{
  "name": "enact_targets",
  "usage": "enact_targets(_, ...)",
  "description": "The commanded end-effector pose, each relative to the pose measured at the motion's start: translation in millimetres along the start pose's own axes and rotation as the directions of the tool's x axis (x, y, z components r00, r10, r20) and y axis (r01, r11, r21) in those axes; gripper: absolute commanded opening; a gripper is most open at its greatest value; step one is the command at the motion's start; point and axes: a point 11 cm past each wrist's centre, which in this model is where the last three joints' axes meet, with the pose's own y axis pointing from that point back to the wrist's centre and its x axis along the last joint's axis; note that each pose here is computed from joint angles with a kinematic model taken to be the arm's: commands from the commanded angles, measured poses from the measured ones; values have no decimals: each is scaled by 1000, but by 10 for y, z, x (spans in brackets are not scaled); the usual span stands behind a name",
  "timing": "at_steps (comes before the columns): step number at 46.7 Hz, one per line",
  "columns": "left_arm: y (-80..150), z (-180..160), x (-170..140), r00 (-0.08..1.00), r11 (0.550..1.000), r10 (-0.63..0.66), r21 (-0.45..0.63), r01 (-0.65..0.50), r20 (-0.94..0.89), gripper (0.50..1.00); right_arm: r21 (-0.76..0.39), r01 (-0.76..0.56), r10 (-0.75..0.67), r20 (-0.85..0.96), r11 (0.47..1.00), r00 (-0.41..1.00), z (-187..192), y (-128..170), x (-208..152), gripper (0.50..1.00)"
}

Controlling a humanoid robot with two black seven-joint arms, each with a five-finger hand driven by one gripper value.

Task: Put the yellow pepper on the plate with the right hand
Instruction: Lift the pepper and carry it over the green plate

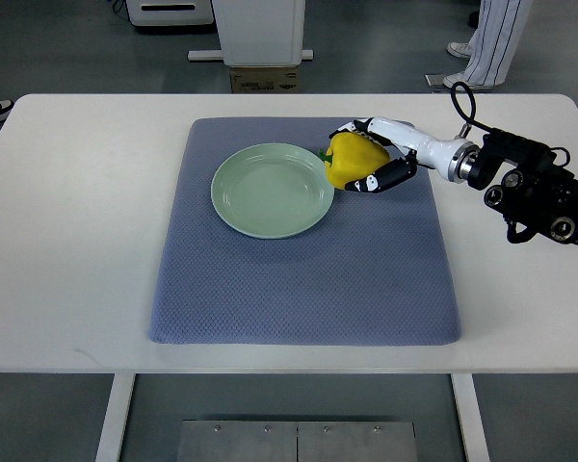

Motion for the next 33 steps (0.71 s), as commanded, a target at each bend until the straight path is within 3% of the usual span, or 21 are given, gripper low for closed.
enact_targets(1,0,-1,1,1000,1000,0,0,0,0,1000,19,12,-12,-4,1000,1000,-154,-125,-78,500)
enact_targets(21,0,-1,1,1000,1000,0,0,0,0,1000,58,67,-67,-5,996,998,-719,-624,-543,500)
enact_targets(33,0,-1,1,1000,1000,0,0,0,0,1000,20,39,-39,-10,999,999,-634,-621,-500,500)
